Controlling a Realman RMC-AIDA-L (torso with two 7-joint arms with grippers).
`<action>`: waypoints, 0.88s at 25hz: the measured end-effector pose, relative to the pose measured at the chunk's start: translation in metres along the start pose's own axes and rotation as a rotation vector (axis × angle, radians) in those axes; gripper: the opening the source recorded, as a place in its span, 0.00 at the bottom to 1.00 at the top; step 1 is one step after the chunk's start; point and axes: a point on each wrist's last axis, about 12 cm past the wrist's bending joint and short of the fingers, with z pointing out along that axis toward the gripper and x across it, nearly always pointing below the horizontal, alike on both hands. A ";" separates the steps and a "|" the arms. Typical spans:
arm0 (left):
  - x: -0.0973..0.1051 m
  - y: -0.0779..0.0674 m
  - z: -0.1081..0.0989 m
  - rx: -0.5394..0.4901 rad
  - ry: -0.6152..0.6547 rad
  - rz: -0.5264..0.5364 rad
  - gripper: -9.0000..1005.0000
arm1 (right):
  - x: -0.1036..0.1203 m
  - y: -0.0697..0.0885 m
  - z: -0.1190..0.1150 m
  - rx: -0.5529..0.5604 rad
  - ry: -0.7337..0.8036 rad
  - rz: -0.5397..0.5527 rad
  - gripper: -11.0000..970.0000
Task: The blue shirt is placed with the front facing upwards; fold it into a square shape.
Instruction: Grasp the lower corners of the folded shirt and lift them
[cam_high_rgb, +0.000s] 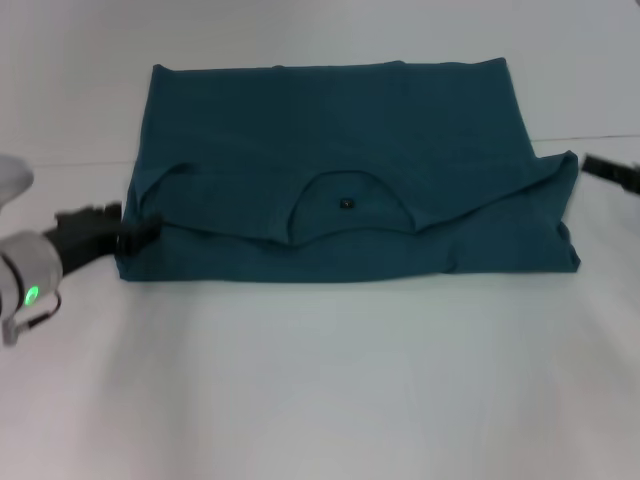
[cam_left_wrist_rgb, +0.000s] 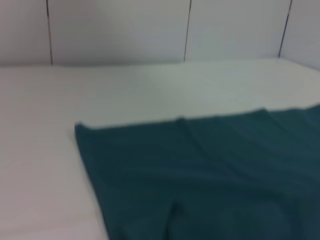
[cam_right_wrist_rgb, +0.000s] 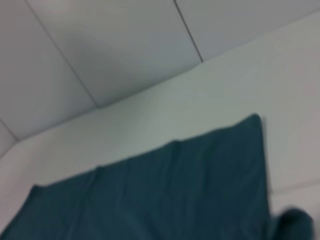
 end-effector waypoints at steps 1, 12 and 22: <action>0.006 0.001 -0.004 -0.002 0.015 -0.020 0.46 | 0.005 -0.003 -0.005 0.002 0.007 -0.003 0.70; 0.028 0.001 -0.007 -0.009 0.072 -0.064 0.61 | 0.033 -0.010 -0.018 0.003 0.045 0.012 0.74; 0.029 -0.007 0.000 0.010 0.107 0.001 0.55 | 0.017 -0.003 -0.020 -0.063 0.099 -0.027 0.74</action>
